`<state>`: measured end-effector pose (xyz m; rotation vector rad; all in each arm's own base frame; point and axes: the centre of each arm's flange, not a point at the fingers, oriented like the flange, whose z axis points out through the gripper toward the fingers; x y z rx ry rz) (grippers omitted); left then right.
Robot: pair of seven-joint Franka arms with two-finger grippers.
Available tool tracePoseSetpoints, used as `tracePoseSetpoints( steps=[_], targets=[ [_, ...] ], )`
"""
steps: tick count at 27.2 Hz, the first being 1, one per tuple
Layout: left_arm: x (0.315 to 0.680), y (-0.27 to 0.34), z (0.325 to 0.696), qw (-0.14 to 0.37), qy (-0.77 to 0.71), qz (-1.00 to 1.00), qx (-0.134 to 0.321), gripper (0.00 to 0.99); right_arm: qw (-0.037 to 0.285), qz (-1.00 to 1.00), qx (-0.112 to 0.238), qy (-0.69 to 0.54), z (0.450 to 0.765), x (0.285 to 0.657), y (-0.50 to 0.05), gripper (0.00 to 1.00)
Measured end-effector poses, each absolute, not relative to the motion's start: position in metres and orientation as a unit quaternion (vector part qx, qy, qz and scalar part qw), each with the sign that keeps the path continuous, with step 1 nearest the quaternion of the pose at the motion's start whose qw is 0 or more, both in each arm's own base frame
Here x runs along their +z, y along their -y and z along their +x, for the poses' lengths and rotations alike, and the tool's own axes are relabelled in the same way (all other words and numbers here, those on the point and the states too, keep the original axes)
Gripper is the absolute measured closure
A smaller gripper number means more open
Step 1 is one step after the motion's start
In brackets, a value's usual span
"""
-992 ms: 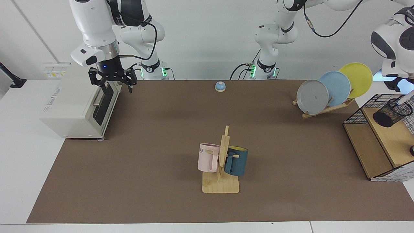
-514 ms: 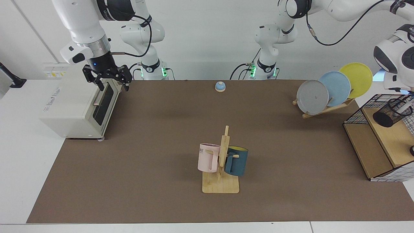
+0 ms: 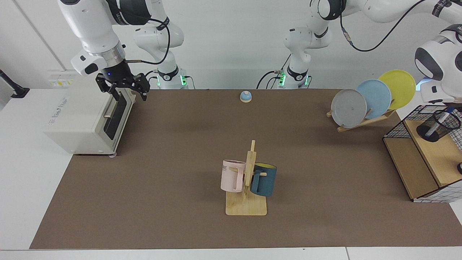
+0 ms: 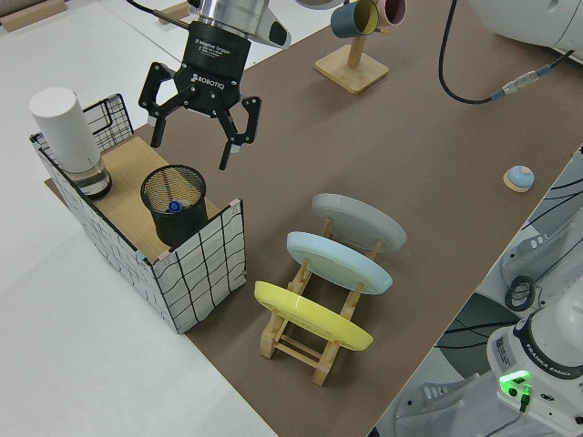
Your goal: Put markers into pen holder
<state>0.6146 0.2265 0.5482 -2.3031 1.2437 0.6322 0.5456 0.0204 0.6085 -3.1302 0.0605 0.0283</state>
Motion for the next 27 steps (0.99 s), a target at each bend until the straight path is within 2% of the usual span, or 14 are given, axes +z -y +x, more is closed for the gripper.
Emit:
tracePoseSetpoints(
  steps=[9, 19, 27],
  targets=[
    [0.534, -0.174, 0.619, 0.141, -0.377, -0.903, 0.153, 0.000, -0.012, -1.000, 0.011, -0.019, 0.545, 0.606, -0.017, 0.00],
    [0.511, -0.103, 0.624, 0.093, -0.318, -0.938, 0.106, 0.000, -0.011, -1.000, 0.008, -0.025, 0.546, 0.606, -0.011, 0.00],
    [0.512, -0.046, 0.629, 0.049, -0.217, -0.973, 0.066, 0.000, -0.011, -0.999, 0.006, -0.039, 0.547, 0.607, 0.004, 0.00]
  ],
)
